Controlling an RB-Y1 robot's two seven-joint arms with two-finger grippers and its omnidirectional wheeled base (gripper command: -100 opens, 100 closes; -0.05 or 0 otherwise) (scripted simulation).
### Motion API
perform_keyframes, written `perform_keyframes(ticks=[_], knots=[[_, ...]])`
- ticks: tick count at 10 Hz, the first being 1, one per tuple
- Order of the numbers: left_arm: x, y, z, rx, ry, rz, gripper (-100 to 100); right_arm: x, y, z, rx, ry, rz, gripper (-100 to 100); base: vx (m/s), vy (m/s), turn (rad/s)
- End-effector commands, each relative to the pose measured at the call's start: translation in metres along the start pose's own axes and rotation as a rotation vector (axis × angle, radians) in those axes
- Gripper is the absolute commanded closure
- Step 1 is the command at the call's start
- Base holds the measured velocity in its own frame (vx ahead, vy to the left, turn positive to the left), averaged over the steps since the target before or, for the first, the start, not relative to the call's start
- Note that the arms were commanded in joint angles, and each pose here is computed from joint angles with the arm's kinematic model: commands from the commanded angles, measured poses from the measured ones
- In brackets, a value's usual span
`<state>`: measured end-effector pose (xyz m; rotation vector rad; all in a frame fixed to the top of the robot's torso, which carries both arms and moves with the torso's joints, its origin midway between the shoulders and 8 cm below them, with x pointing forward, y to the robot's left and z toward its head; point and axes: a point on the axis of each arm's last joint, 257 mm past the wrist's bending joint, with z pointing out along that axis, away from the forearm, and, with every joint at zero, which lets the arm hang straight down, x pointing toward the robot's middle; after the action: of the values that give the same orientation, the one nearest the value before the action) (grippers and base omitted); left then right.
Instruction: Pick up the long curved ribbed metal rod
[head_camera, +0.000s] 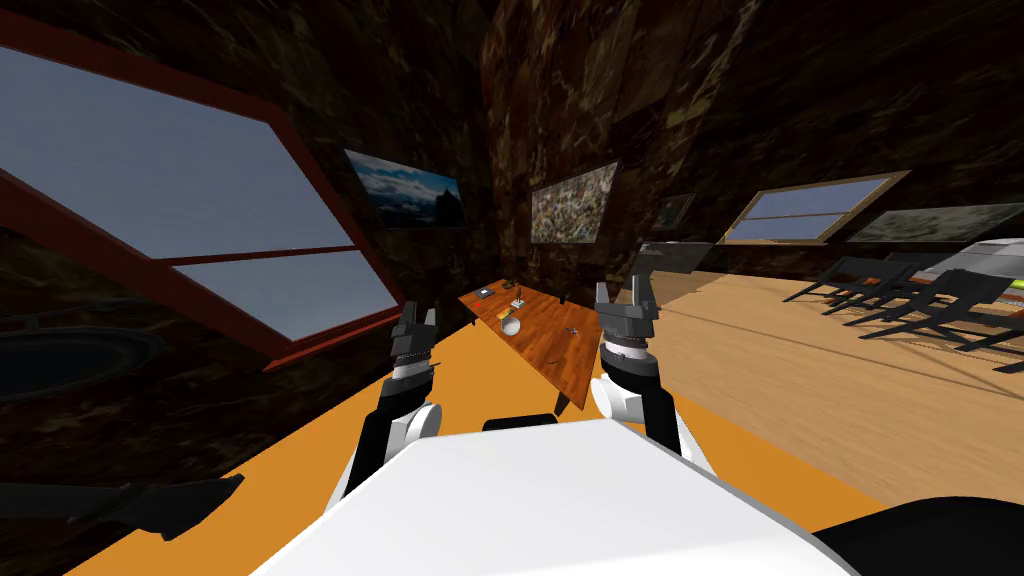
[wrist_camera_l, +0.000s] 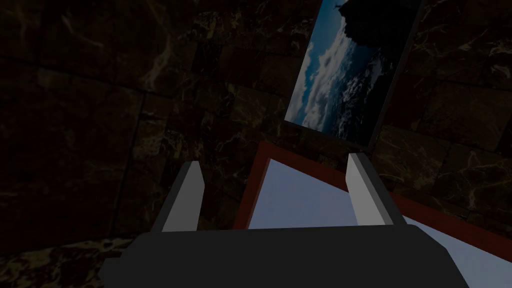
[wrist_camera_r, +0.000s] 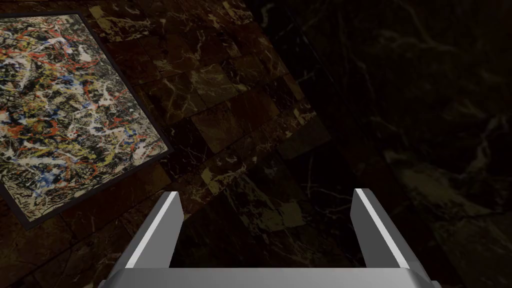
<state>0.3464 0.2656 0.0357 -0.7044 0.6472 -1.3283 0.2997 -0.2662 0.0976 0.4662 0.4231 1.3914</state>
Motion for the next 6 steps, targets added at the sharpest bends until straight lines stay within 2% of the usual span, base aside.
perform_keyframes(ticks=[1, 4, 6], knots=[[0.000, 0.000, 0.000, 0.000, 0.000, 0.000, 0, 0.007, -0.010, -0.004, 0.029, 0.033, -0.006, -100, -0.010, 0.002, 0.059], [0.000, 0.000, 0.000, 0.000, 0.000, 0.000, 0, 0.027, -0.046, -0.025, 0.137, 0.130, -0.026, -100, -0.035, -0.002, 0.113], [0.000, 0.000, 0.000, 0.000, 0.000, 0.000, 0, 0.045, -0.077, -0.051, 0.236, 0.216, -0.045, -100, -0.051, -0.001, 0.180]])
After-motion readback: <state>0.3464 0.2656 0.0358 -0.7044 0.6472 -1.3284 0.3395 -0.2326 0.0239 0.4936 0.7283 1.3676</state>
